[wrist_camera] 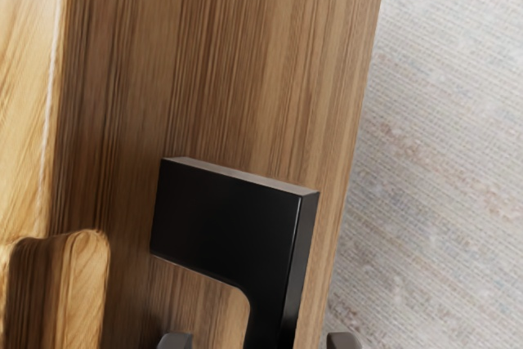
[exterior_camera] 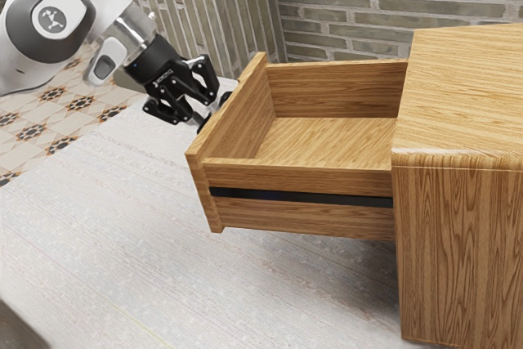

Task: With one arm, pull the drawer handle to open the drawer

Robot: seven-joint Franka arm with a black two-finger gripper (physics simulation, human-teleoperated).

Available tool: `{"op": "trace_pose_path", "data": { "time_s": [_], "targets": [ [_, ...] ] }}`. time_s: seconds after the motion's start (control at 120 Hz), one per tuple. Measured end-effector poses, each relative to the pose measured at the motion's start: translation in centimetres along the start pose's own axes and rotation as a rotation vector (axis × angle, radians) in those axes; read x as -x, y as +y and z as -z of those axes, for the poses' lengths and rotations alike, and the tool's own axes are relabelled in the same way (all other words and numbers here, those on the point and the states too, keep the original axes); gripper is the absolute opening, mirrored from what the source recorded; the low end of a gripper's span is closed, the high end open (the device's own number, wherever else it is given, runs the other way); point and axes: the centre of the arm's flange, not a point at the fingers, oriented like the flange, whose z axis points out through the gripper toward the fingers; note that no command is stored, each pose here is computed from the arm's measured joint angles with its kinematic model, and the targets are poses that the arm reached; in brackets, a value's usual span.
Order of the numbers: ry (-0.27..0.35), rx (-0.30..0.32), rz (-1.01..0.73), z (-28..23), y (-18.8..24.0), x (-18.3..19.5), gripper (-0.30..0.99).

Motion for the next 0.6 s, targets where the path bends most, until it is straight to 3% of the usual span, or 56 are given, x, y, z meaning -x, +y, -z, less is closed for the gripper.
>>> {"op": "trace_pose_path", "data": {
  "time_s": [0.342,0.425,0.492,0.542,0.6],
  "targets": [
    [-0.009,-0.002,-0.002,1.6,-0.1,-0.7,0.20],
    [-0.084,0.007,-0.038,6.5,-1.9,-1.9,0.20],
    [-0.177,0.131,-0.062,11.5,-6.8,-5.7,0.22],
    [-0.165,0.225,-0.005,12.1,-9.7,-9.0,0.32],
    [-0.108,0.298,0.085,10.2,-12.3,-11.2,0.41]
  ]
}}
